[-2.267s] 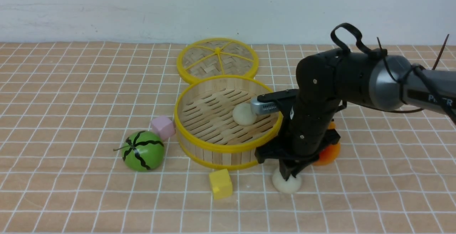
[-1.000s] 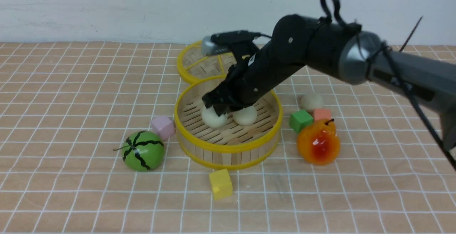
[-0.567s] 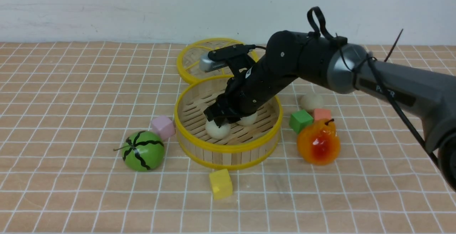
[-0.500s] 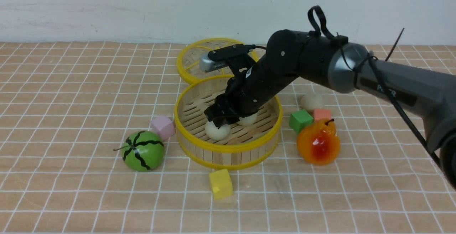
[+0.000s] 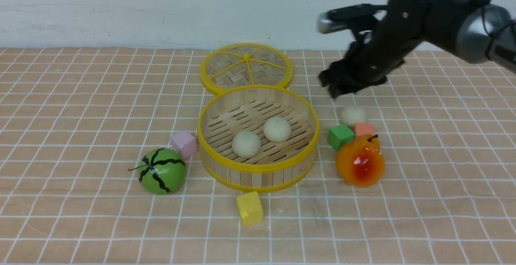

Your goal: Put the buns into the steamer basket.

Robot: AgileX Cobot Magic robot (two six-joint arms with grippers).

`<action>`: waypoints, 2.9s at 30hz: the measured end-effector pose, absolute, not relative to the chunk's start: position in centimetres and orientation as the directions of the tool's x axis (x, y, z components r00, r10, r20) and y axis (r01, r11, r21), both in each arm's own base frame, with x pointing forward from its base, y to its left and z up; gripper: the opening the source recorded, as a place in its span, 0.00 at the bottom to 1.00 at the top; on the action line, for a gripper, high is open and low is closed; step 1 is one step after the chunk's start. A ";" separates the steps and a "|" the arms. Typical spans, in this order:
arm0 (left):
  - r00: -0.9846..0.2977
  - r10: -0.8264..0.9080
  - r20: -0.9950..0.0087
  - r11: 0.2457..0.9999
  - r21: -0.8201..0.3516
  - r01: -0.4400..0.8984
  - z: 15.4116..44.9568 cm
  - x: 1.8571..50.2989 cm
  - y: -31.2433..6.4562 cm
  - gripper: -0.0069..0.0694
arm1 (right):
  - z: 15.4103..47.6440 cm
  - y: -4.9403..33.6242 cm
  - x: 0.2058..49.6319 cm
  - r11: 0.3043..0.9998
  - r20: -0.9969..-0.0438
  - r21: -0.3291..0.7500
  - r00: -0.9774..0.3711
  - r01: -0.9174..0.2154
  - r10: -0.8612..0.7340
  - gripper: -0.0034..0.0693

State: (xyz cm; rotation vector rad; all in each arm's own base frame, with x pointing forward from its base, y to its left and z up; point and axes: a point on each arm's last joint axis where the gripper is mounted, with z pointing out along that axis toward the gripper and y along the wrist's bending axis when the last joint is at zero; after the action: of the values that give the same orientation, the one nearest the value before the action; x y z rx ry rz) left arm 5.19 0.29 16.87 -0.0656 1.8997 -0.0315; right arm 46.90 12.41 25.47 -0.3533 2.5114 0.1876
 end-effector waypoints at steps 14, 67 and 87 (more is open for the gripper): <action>-0.323 -0.061 -0.944 0.998 -0.055 -0.030 16.9 5.2 0.3 0.40 | 19.0 8.8 50.7 0.985 -0.607 0.116 -0.794 -0.129 -0.033 0.54; -0.323 -0.061 -0.944 0.998 -0.055 -0.030 16.9 5.2 0.3 0.40 | 20.1 24.2 47.9 0.849 -0.713 0.258 -0.683 -0.462 -0.155 0.43; -0.323 -0.061 -0.944 0.998 -0.055 -0.030 16.9 5.2 0.3 0.40 | 40.4 9.8 38.7 0.914 -0.648 0.177 -0.742 -0.365 -0.171 0.39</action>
State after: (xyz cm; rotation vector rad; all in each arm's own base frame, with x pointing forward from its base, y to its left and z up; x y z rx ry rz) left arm 5.19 0.29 16.87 -0.0656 1.8997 -0.0315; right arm 38.68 9.76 40.37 -0.3804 2.4126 0.3875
